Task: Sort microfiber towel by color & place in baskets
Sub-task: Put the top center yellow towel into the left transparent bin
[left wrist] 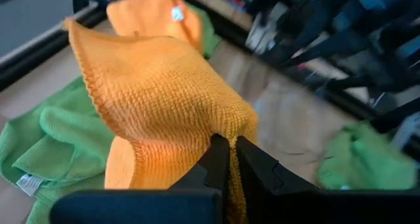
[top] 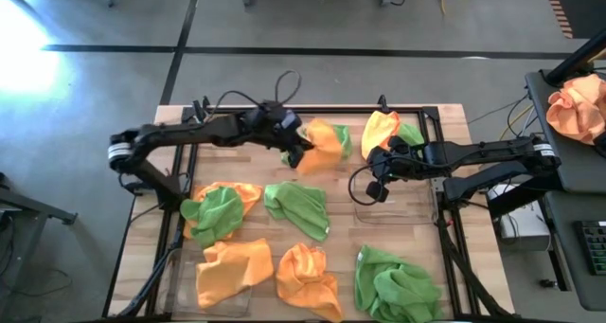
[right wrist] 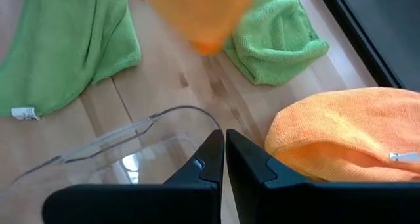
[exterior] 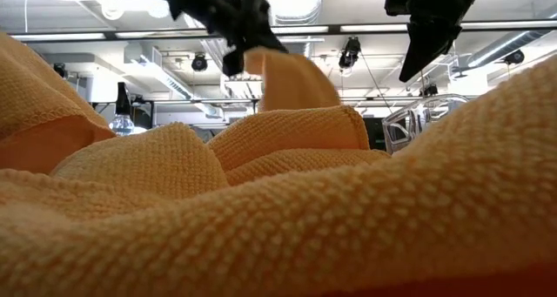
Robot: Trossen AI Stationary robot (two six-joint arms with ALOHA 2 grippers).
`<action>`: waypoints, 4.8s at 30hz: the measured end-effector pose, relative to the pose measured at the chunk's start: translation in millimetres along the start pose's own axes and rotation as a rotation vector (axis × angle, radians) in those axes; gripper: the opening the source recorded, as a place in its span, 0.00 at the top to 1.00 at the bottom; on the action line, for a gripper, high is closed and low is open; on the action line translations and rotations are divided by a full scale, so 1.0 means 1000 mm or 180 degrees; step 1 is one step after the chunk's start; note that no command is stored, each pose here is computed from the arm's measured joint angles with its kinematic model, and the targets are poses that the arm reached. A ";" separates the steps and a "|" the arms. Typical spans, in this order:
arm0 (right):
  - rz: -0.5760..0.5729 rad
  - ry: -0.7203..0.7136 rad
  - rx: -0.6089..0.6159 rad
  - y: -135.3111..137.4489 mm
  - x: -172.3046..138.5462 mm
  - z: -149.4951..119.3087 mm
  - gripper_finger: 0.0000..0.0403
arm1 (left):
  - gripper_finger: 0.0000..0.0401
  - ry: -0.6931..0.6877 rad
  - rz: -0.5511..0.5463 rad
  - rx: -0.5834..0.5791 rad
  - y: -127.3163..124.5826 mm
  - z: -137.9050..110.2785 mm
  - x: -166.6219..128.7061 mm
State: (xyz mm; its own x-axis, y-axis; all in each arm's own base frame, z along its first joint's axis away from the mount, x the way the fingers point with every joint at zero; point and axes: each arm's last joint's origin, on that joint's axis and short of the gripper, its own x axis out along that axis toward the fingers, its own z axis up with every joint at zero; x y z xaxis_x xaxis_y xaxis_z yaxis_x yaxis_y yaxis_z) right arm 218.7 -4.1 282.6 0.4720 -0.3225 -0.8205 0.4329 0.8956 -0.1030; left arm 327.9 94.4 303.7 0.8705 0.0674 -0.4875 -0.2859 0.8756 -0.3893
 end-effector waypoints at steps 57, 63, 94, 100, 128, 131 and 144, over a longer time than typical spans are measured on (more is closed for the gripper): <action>-0.0307 -0.0272 0.0789 -0.002 0.002 0.003 0.97 | 1.00 0.1048 0.0098 -0.0592 -0.171 -0.166 -0.220; -0.0363 -0.0270 0.0774 -0.002 0.004 0.001 0.97 | 1.00 0.1182 0.0178 -0.0686 -0.185 -0.188 -0.219; -0.0470 0.0400 0.0525 -0.005 0.035 -0.042 0.97 | 0.97 0.1657 0.1450 -0.1517 -0.240 -0.275 -0.179; -0.0457 0.0405 0.0533 -0.005 0.035 -0.042 0.97 | 0.86 0.1654 0.1439 -0.1574 -0.243 -0.276 -0.179; -0.0195 0.0119 0.0659 0.001 0.036 -0.031 0.97 | 0.63 0.0720 0.1669 -0.0453 -0.226 -0.195 -0.145; -0.0137 0.0147 0.0660 0.001 0.036 -0.031 0.97 | 0.63 0.0671 0.1718 -0.0255 -0.222 -0.181 -0.135; 0.0036 -0.0219 0.0568 0.003 0.010 0.000 0.97 | 0.63 0.0287 0.2027 0.0380 -0.200 -0.146 -0.107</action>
State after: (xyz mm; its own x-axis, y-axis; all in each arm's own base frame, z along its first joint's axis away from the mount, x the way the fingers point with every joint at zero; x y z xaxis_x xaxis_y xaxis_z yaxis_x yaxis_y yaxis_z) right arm 225.0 -4.4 273.8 0.5262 -0.3384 -0.7801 0.5537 0.8326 0.0123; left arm 233.3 -158.1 319.6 0.5071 0.5546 -0.6598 -0.6835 0.7251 0.0842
